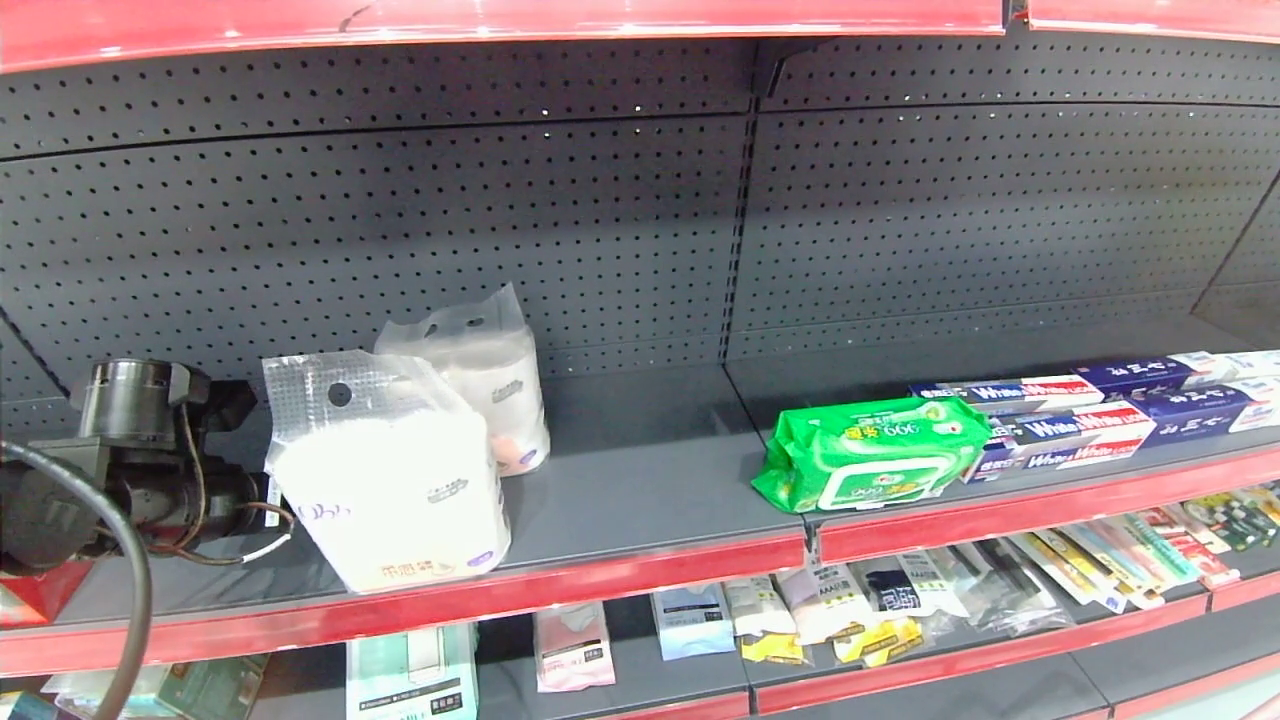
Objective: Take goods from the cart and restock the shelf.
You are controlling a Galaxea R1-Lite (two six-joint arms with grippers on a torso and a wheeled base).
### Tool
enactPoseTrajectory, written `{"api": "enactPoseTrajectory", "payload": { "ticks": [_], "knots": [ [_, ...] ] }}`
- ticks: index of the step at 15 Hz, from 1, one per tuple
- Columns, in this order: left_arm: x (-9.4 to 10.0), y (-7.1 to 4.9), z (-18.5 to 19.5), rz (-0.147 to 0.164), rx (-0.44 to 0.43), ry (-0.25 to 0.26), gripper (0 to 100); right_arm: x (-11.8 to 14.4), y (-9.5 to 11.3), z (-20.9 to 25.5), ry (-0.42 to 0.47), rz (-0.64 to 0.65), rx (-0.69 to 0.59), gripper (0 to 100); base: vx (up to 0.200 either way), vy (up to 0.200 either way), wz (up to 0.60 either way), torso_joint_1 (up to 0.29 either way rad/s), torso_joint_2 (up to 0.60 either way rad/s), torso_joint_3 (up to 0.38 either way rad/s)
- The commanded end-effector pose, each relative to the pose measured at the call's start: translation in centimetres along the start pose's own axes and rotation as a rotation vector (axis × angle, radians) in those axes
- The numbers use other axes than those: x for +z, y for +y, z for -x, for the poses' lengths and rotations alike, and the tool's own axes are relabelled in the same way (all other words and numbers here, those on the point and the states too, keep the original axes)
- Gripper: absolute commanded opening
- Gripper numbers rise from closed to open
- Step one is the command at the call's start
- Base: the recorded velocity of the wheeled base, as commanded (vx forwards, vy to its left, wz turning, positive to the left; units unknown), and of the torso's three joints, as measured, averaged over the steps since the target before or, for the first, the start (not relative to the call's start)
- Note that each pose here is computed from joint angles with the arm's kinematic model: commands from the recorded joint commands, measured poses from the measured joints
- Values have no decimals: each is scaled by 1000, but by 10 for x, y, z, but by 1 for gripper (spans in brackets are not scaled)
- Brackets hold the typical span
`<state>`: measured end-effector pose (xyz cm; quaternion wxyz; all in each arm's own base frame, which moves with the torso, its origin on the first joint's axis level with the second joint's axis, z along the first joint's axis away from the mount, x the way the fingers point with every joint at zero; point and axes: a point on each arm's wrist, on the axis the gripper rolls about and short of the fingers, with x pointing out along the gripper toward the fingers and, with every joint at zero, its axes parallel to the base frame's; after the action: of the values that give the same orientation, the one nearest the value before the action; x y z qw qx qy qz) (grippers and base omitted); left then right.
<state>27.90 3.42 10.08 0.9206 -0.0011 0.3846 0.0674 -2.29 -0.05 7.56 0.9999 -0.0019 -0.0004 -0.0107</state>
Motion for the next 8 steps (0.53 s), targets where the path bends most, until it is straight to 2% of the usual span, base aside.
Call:
{"api": "enactPoseTrajectory", "payload": {
  "ticks": [1, 8],
  "knots": [
    [0, -4, -1, -9, -8, 2, 100, 0, 0, 0, -1, 1, 0, 100, 0, 0, 0, 0, 0, 0],
    [-1, -13, -3, -34, -29, 11, 100, 0, 0, 0, 1, 1, -2, 100, 0, 0, 0, 0, 0, 0]
  ]
}}
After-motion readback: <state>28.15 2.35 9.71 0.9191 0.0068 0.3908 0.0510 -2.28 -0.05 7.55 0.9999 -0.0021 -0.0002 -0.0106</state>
